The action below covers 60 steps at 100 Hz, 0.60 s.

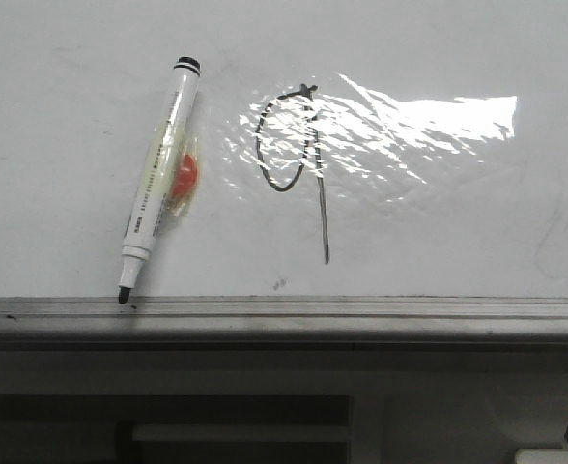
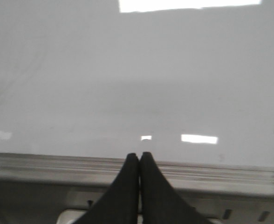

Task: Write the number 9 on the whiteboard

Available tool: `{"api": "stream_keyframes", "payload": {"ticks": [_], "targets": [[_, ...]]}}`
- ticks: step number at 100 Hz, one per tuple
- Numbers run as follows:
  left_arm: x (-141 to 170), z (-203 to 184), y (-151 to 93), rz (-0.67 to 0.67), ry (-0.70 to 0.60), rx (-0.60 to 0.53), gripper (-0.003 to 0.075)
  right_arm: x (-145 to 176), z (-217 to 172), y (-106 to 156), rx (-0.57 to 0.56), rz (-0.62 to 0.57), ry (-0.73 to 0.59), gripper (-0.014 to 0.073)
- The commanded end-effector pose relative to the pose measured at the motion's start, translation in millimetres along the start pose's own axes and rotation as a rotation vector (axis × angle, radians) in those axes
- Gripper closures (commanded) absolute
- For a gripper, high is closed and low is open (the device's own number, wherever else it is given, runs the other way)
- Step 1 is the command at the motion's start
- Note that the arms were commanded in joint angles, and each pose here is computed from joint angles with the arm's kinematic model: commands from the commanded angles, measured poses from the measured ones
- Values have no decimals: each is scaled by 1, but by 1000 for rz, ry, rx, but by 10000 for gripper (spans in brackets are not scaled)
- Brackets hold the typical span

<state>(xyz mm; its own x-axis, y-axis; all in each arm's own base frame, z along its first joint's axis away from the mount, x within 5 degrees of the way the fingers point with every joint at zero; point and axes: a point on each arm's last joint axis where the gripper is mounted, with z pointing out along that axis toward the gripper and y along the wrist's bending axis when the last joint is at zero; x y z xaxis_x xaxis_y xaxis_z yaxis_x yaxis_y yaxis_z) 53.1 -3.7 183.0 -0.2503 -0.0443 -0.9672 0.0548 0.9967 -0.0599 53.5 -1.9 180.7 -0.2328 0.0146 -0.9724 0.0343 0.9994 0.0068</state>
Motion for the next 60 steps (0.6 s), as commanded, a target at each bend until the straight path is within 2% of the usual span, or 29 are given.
{"api": "stream_keyframes", "payload": {"ticks": [1, 10, 60], "targets": [[2, 0, 0, -3, -45, 0, 741, 8, 2, -5, 79, -6, 12, 656], [2, 0, 0, -3, -45, 0, 741, 8, 1, -8, 134, -18, 8, 656], [2, 0, 0, -3, -45, 0, 741, 8, 1, -8, 134, -35, 8, 656]]}}
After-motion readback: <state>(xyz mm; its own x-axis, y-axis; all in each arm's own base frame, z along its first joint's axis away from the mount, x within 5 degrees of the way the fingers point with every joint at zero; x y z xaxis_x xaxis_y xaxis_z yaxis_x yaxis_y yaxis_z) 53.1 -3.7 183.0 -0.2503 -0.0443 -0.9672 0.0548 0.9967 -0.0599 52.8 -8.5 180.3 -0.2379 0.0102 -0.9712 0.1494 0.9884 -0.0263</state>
